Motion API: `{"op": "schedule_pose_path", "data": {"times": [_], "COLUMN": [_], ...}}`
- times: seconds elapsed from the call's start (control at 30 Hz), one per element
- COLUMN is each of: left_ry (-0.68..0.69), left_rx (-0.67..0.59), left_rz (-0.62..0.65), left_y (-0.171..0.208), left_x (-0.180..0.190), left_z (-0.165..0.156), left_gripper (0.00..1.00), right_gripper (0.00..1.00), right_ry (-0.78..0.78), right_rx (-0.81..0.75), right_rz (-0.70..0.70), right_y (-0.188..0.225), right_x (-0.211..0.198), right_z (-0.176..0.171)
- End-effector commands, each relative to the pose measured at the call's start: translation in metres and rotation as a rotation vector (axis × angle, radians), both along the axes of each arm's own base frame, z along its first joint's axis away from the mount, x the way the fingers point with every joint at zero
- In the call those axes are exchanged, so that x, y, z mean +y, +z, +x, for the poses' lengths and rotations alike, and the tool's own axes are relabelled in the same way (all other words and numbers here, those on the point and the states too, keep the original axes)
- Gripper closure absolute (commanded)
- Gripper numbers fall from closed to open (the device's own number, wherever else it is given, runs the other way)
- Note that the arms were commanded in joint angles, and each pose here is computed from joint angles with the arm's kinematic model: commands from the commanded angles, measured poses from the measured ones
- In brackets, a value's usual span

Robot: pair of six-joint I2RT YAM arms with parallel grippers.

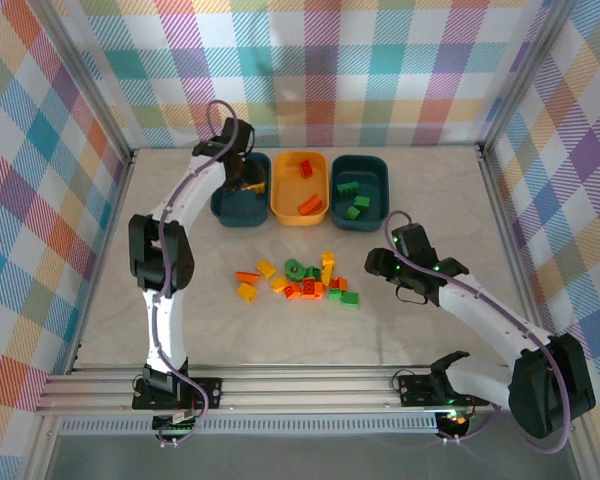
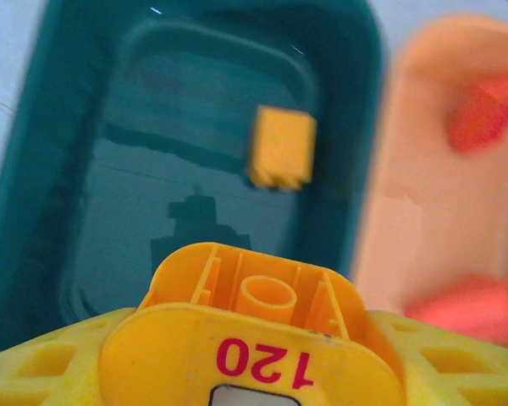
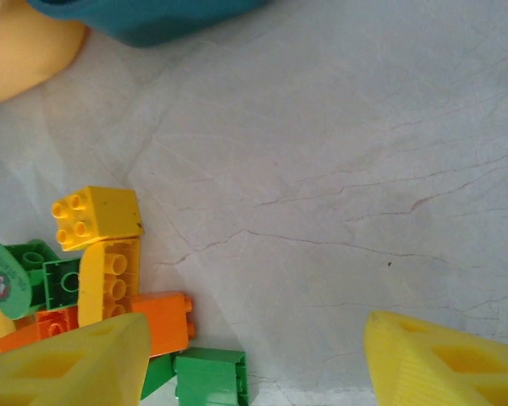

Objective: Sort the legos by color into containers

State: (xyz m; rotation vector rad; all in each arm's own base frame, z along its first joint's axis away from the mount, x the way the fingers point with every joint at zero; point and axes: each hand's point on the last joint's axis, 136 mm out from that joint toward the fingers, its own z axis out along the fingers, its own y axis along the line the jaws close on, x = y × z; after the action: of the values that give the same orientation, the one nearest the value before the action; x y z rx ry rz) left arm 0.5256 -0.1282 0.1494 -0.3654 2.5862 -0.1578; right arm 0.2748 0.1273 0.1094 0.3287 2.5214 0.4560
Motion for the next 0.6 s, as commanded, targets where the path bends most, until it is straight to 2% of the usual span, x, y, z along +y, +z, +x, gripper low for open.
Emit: {"op": "schedule_pose_path", "data": {"times": [0.0,0.13,0.3,0.37,0.43,0.57], "left_ry": [0.015,0.021,0.001,0.004,0.018,0.069], "left_rx": [0.126,0.119,0.062,0.028,-0.005,-0.069], "left_rz": [0.011,0.026,-0.020,-0.029,-0.041,-0.131], "left_y": [-0.038,-0.043,-0.018,0.001,0.020,0.039], "left_x": [0.005,0.010,0.003,0.004,0.008,0.011], "left_z": [-0.001,0.018,0.023,0.018,0.007,-0.031], "left_gripper": [0.40,0.34,0.16,0.12,0.03,0.01], "right_gripper": [0.32,0.30,0.29,0.29,0.29,0.34], "right_ry": [0.020,0.068,0.108,0.139,0.198,0.380], "right_rx": [-0.028,-0.027,0.003,0.006,0.008,-0.027], "right_rz": [-0.050,-0.072,-0.021,-0.016,-0.039,-0.161], "right_y": [0.008,0.017,0.017,0.016,0.015,0.020], "right_x": [-0.007,-0.005,0.010,0.019,0.032,0.073], "right_z": [-0.004,-0.005,-0.005,-0.005,-0.005,-0.004]}}
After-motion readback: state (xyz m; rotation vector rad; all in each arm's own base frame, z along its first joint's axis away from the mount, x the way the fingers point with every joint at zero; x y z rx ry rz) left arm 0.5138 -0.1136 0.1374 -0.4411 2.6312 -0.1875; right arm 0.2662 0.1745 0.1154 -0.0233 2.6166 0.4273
